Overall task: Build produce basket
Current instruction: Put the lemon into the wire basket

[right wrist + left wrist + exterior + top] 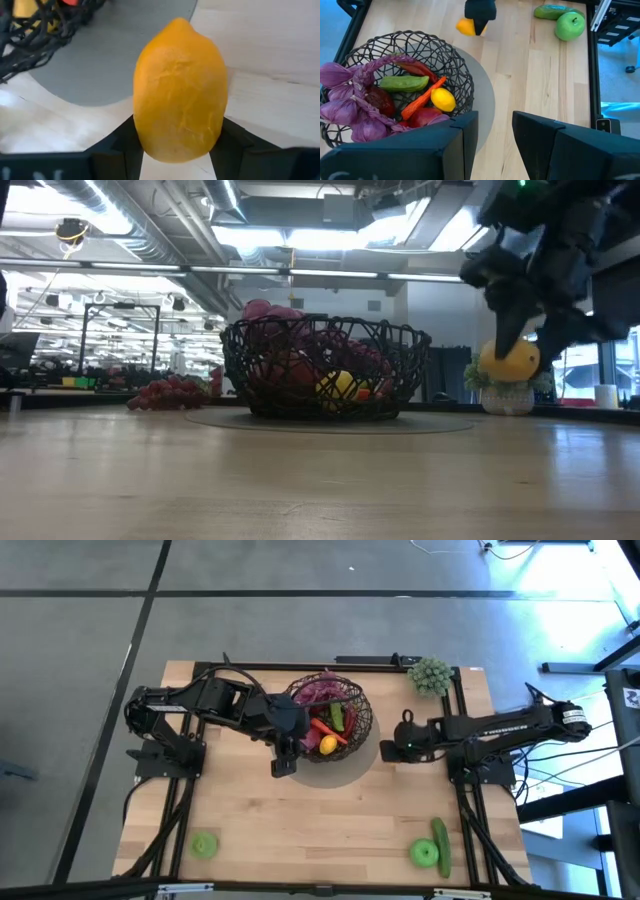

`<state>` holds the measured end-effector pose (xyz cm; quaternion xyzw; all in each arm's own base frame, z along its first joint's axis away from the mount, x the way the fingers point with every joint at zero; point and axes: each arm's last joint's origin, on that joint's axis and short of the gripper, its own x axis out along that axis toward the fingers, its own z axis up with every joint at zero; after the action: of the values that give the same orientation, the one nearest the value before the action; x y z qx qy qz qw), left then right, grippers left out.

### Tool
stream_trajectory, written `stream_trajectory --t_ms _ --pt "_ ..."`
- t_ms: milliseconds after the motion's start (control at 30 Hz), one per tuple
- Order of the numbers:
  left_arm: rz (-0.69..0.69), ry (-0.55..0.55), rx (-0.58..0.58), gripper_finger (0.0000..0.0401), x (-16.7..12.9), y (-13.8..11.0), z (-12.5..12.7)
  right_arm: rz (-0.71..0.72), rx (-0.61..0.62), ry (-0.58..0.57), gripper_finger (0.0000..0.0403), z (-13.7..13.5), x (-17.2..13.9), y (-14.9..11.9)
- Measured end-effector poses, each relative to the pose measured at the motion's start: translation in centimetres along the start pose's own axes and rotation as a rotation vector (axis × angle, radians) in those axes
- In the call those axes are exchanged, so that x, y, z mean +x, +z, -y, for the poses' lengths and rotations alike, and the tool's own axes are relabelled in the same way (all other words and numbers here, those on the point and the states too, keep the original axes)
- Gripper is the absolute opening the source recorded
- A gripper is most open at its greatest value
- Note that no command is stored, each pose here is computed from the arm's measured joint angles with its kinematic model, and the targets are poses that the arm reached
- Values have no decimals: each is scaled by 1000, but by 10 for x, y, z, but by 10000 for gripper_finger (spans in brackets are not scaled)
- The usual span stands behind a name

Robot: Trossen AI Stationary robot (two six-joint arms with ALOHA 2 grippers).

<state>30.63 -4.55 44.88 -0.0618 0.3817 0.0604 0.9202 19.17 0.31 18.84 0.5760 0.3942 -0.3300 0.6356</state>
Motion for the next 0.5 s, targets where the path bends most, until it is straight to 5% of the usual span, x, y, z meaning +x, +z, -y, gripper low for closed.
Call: stream_trajectory --t_ms 233,500 --pt "0 0 -1 110 0 0 0 79 -104 -51 170 -26 -39 4" --pt "0 0 0 110 0 0 0 196 -223 56 171 -58 -71 9"
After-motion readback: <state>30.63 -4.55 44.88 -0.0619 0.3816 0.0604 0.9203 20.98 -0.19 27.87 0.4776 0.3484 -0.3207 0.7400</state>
